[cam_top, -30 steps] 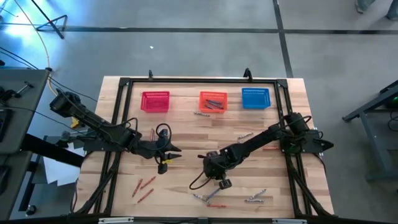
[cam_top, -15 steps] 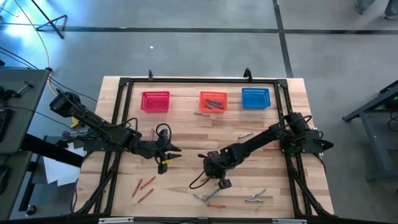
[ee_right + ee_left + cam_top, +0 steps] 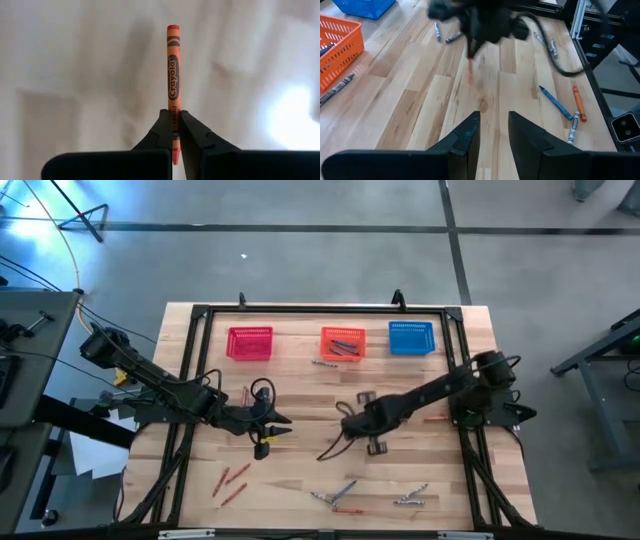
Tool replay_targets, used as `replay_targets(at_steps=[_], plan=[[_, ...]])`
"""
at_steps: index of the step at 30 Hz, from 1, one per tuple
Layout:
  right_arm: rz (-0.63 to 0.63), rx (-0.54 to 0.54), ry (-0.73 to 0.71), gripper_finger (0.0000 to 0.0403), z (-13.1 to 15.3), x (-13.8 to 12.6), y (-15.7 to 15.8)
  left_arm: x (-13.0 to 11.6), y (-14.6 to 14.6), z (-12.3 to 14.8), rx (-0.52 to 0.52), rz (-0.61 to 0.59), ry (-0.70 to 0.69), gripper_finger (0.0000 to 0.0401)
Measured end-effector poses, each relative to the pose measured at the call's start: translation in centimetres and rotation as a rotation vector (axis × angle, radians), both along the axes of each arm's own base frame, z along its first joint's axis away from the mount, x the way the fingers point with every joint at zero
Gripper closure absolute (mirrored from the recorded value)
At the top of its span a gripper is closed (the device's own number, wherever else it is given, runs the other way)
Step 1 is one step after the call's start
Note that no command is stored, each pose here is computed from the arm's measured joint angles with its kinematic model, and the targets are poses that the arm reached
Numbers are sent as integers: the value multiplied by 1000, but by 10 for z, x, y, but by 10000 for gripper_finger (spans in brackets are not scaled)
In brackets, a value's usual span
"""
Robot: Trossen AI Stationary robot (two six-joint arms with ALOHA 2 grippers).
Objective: Sort crayons
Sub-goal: Put the orange crayon into the blue bin
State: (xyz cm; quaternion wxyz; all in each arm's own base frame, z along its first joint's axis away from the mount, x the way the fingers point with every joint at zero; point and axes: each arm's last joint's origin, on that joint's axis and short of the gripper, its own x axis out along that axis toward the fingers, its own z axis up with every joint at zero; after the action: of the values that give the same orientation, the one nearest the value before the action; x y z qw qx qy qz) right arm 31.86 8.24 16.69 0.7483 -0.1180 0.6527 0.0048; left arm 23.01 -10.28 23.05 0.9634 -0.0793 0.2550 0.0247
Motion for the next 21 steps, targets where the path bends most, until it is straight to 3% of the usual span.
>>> replay_targets(at_steps=[6,11,21], plan=[[-123,-99,78,400,23,-15,-40,0,0,0,-2,1,0,314],[-267,-125,84,400,53,-33,-92,0,0,0,-6,2,0,314],[-718,-123,-159,400,118,-101,-202,-4,-8,0,1,-36,2,314]])
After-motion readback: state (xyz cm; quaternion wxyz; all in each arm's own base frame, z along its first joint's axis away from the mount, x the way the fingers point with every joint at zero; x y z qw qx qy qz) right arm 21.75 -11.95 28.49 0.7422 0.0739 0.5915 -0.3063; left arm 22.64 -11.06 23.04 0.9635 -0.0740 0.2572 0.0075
